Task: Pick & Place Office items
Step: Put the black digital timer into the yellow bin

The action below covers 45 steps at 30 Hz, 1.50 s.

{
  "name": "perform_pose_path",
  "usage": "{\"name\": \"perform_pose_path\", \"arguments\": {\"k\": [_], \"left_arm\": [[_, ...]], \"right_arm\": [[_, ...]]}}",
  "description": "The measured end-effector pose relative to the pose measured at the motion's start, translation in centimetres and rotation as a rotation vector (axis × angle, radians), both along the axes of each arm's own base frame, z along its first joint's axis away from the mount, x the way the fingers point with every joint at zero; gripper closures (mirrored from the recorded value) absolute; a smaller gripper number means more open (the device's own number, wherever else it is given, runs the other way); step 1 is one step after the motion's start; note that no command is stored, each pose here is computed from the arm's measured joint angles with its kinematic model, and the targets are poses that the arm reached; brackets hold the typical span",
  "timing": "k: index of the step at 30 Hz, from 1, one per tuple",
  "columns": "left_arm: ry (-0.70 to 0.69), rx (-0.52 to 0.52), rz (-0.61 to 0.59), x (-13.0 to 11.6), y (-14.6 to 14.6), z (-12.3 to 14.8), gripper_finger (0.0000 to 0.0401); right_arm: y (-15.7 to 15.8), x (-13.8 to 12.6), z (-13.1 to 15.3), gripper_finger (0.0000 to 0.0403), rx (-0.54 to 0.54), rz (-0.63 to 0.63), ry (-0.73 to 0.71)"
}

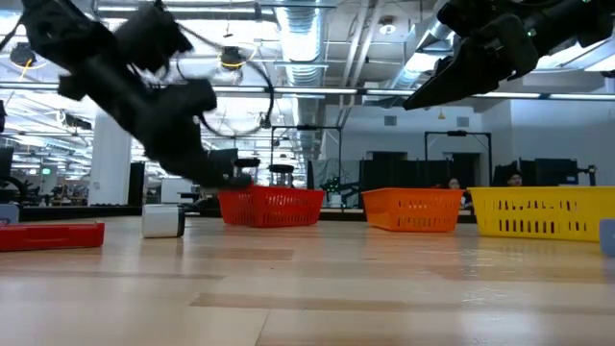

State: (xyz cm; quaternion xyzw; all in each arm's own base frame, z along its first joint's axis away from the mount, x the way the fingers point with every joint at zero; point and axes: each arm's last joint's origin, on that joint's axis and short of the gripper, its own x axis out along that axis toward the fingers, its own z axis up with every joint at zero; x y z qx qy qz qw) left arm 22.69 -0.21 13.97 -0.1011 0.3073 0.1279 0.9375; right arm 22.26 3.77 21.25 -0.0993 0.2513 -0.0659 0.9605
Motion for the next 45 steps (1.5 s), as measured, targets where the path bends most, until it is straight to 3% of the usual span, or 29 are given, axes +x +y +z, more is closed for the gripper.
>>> {"name": "perform_pose_path", "arguments": {"k": [6, 12, 17, 21, 30, 39, 45], "left_arm": [[-0.204, -0.051, -0.033, -0.6, -2.3, 3.3, 0.0234], [-0.403, -0.092, -0.081, -0.6, -3.5, 5.6, 0.0242], [-0.444, -0.17, -0.068, -0.3, -3.6, 5.8, 0.0247], [-0.422, -0.227, -0.12, 0.2, -4.0, 5.5, 0.0231], [-0.385, -0.252, -0.186, 1.1, -4.4, 5.1, 0.0247], [-0.376, -0.219, -0.242, 1.1, -4.5, 5.1, 0.0238], [-0.374, -0.224, -0.254, 1.0, -4.5, 5.1, 0.0241]], "right_arm": [[0.1, 0.7, 0.3, 0.0194, -0.072, 0.044, -0.053], [1.0, 3.2, -0.4, 0.0208, -0.337, 0.246, -0.155], [1.9, 6.2, -1.5, 0.0222, -0.539, 0.374, -0.179], [2.7, 9.7, -0.8, 0.0228, -0.62, 0.403, -0.166], [3.4, 15.8, -0.8, 0.0234, -0.665, 0.448, -0.023], [4.1, 16.9, -1.2, 0.0238, -0.727, 0.493, -0.014], [4.2, 16.9, -0.9, 0.0263, -0.723, 0.509, -0.03]]}}
